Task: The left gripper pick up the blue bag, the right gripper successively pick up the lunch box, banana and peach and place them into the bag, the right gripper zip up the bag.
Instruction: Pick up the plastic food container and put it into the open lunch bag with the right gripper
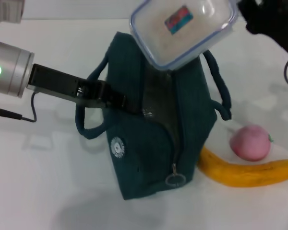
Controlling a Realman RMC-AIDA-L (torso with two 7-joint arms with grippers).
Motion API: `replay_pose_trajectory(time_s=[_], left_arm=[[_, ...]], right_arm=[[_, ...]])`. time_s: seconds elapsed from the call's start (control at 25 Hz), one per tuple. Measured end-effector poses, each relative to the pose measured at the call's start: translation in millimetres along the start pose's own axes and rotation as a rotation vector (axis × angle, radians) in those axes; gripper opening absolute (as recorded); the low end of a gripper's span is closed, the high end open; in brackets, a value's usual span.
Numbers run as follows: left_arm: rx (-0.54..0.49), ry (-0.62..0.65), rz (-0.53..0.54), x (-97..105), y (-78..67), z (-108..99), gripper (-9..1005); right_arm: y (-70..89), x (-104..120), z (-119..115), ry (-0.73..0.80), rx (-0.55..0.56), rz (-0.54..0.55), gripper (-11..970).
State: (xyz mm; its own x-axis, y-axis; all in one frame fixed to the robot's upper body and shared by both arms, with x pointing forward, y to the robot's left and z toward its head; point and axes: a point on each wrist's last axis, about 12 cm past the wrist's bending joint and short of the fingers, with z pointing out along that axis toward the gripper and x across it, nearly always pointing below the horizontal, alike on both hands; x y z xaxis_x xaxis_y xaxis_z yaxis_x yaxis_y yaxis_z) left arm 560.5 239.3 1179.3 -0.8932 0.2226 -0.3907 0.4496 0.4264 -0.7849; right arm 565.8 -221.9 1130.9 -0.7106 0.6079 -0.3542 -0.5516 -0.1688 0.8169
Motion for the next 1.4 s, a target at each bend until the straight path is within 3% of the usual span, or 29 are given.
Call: replay_pose_trajectory(time_s=[0.4,0.88,1.24,1.4], left_arm=[[-0.011,-0.026,-0.013,0.3,10.7,0.8,57],[0.003,-0.016,0.043,-7.8,4.5,6.1,57],[0.002,-0.016,0.037,-5.3,6.2,6.3,57],[0.003,-0.024,0.033,-2.9,8.6,5.0,57]], right_arm=[[-14.5,2.4,-26.3,-0.003,0.176,-0.015,187],[-20.0,5.4,2.5,0.103,0.18,-0.04,204],[-17.5,0.8,10.1,0.109,0.158,-0.071,217],[-13.5,-5.1,10.4,0.117,0.145,-0.125,370]])
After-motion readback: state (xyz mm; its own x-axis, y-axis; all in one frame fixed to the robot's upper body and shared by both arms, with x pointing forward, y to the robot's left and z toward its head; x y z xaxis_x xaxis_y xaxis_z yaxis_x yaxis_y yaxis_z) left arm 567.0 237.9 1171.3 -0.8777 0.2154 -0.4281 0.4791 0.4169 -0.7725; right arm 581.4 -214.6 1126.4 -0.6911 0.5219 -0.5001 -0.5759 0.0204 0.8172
